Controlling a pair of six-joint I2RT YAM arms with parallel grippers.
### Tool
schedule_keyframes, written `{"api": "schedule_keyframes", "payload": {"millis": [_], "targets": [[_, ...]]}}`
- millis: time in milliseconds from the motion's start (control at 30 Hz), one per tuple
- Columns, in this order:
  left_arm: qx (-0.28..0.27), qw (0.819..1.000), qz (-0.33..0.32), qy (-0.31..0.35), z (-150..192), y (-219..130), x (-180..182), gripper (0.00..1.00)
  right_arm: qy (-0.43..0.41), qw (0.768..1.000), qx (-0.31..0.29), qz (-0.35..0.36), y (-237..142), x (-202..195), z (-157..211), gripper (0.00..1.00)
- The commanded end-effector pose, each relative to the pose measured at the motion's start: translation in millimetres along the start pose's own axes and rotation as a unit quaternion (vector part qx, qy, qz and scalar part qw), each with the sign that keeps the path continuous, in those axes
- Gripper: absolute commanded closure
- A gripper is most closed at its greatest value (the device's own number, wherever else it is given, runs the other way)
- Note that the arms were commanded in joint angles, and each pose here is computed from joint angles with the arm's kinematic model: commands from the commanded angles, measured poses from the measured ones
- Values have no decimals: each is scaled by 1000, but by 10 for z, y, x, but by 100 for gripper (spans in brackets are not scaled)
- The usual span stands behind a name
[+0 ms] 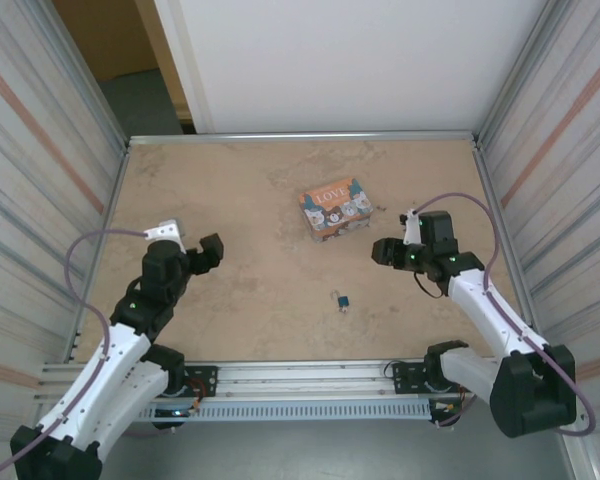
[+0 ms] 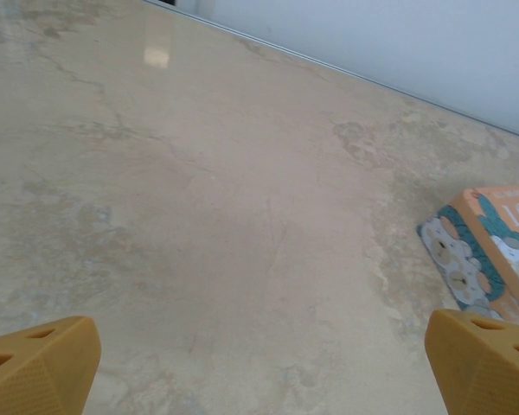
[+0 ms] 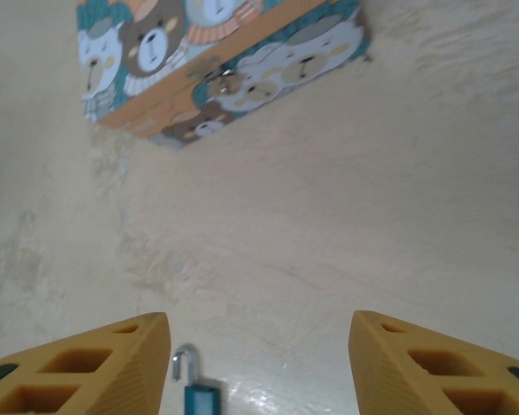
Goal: Unlock a padlock with a key
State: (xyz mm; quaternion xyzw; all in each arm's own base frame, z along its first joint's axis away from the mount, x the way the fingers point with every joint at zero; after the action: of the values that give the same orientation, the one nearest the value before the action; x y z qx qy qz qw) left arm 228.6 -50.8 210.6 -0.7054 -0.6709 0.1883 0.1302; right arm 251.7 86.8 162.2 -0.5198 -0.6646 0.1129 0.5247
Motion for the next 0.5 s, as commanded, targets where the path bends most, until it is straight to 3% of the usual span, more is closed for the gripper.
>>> {"api": "schedule_keyframes", "payload": {"millis": [0,333,467], "targets": [[-23,998,-57,7,-141,-92,164,1,8,999,-41,14,-76,-93,-90,39],[-43,991,-125,8,-193,-187,414,1,49,988,-143,32,-288,-349,-317,2],[-43,989,-142,9,-192,-195,491,1,62,983,-167,38,-301,-449,-393,1]]}}
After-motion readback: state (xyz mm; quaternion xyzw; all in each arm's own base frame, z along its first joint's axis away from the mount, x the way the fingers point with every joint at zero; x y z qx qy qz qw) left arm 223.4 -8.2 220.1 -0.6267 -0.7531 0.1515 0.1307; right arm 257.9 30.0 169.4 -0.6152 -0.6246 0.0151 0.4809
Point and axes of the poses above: each hand's point on the last joint's axis, 136 mm out from that joint toward the fingers, its own y axis out along the fingers, its own x axis along the line the jaws close on, z = x × y, the point moved 5 cm from there along -y, back along the fingers, and after that the axes turned 14 degrees about y, right-handed, at the moved point
